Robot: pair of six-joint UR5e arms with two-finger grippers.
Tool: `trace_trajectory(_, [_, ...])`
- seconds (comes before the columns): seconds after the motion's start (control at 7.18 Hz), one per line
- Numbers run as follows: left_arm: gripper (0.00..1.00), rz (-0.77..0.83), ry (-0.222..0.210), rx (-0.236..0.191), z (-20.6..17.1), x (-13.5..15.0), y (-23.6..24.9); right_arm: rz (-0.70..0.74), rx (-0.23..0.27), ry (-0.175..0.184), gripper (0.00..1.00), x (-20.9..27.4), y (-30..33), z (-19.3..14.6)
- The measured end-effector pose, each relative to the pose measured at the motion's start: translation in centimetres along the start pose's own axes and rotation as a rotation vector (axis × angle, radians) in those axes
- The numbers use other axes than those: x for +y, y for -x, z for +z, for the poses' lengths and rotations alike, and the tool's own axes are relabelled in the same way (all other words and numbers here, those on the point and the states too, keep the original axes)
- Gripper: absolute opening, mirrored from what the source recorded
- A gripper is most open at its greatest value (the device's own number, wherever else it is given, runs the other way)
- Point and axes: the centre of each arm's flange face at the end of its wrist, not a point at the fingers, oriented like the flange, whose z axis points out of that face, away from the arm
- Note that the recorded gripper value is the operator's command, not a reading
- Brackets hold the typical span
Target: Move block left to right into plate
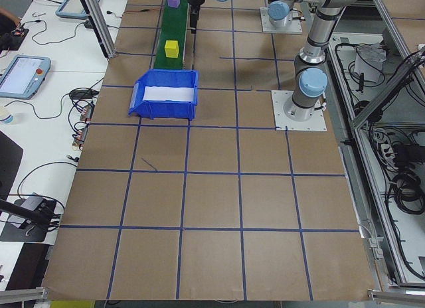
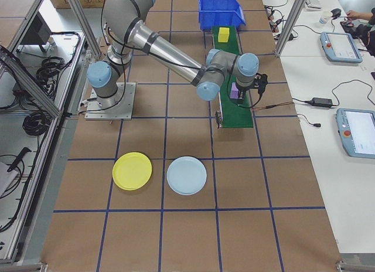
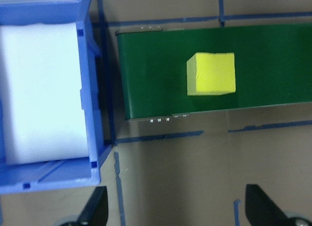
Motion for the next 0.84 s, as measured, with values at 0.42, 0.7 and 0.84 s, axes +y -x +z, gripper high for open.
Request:
trace_trajectory(0.42, [1.00, -0.036, -0.009, 0.066, -2.5, 1.6, 1.6, 0.004, 0.018, 0.013, 1.00, 0.1, -0.5, 0.8])
trace_trajectory(0.7, [1.00, -0.048, -0.012, 0.060, -2.9, 2.1, 2.2, 0.010, 0.073, 0.040, 0.52, 0.1, -1.5, 2.0])
trace_trajectory(0.84, [1.00, -0.051, -0.006, 0.059, -2.7, 2.2, 2.4, 0.006, 0.119, 0.049, 0.36, 0.2, -2.1, 2.1])
